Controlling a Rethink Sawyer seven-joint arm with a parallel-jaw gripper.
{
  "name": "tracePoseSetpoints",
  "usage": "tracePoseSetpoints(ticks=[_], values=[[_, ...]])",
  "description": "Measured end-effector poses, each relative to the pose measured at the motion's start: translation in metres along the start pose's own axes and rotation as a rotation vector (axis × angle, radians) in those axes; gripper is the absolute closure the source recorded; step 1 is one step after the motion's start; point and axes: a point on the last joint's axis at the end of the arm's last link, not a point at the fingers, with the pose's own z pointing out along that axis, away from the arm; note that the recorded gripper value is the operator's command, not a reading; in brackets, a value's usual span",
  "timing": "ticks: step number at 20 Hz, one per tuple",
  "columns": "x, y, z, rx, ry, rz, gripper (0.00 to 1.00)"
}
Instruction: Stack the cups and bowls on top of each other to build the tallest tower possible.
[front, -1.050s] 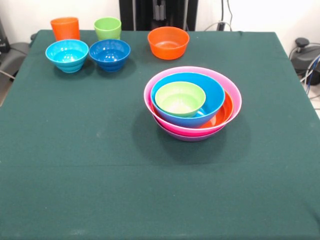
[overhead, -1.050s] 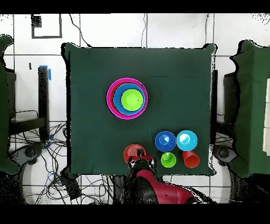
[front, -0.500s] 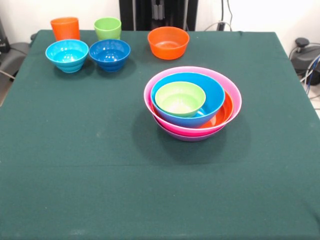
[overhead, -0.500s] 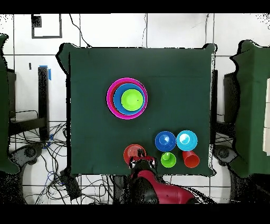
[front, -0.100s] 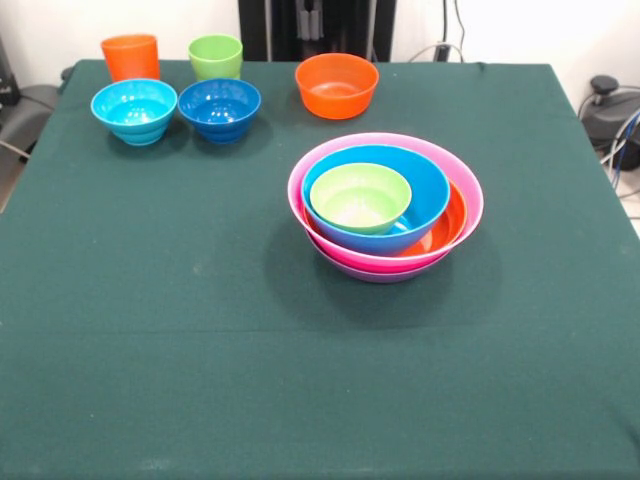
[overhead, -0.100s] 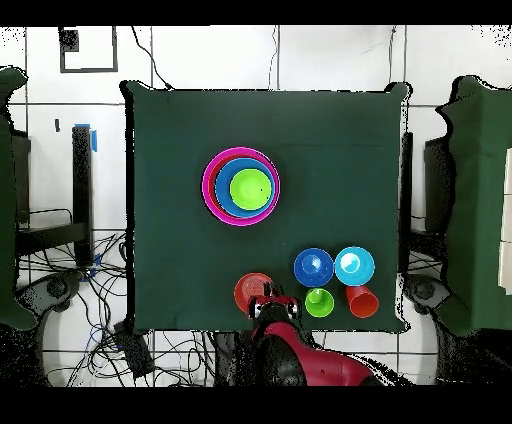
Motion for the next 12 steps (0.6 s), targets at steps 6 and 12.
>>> tracePoseSetpoints(ticks=[6,12], values=[[0.0025,-0.0058,0.0006,0.0,0.005,0.042,0.0],[0.0041,-0.0041,-0.0018,-0.001,0.008,0.08,0.0]])
